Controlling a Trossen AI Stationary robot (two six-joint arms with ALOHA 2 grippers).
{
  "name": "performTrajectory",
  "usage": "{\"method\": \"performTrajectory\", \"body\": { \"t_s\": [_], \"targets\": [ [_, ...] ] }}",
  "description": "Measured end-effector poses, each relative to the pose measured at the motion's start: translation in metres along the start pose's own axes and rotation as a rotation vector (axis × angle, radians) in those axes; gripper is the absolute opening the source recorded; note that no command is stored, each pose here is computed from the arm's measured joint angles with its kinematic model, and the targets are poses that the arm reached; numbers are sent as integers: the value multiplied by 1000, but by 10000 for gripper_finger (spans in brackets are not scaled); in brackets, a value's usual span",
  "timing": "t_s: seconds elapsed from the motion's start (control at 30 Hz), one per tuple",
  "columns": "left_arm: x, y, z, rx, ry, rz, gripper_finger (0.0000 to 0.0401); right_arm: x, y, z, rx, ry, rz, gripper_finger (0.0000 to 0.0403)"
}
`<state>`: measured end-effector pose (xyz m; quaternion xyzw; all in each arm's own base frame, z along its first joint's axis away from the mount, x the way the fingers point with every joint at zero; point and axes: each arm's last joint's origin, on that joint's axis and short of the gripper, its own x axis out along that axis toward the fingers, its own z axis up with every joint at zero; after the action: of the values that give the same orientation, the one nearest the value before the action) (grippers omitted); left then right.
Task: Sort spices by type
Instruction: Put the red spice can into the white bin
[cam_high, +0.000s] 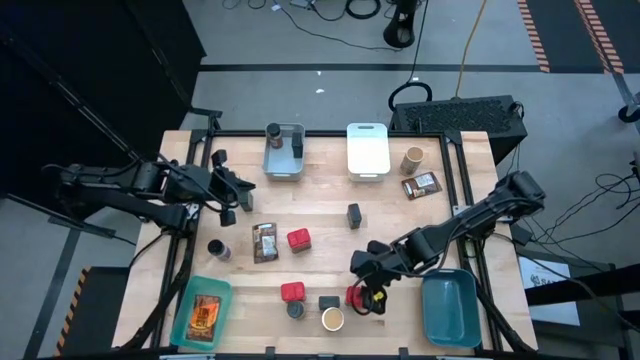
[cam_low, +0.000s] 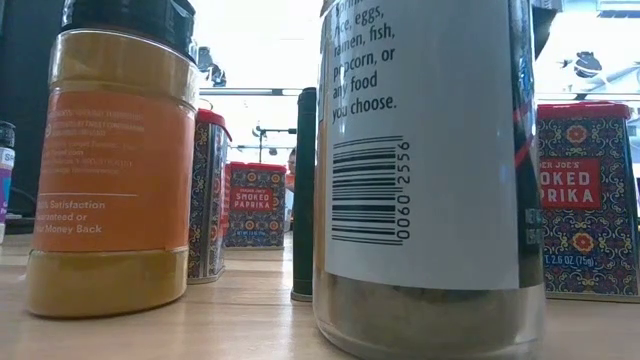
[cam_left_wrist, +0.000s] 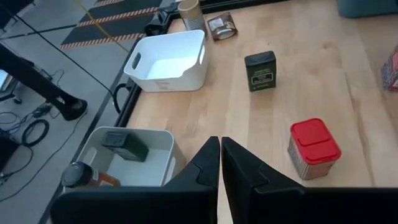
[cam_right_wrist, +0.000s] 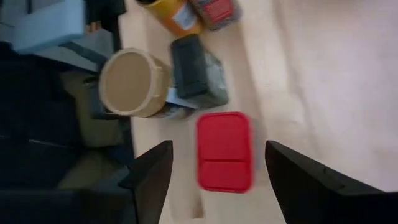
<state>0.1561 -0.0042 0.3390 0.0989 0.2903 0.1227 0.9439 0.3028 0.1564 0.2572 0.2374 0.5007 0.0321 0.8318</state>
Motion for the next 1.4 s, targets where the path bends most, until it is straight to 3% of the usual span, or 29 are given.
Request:
{"method": "performTrajectory", "body": {
  "t_s": [0.3, 0.53, 0.77, 1.13, 1.4],
  "targets": [
    [-1, 0, -2, 7, 17, 0, 20, 4, 16, 16, -23, -24, 44, 238],
    [-1, 0, -2, 10, 21, -1, 20, 1, 29, 17, -24, 68, -115, 238],
    [-1, 0, -5, 17, 45, -2, 20, 25, 35, 2, -48, 206, -242, 238],
    [-1, 0, -5, 19, 50, -3, 20, 35, 38, -1, -27, 250, -278, 238],
    [-1, 0, -6, 20, 54, -3, 20, 35, 33, 5, -8, 192, -324, 238]
  ]
}}
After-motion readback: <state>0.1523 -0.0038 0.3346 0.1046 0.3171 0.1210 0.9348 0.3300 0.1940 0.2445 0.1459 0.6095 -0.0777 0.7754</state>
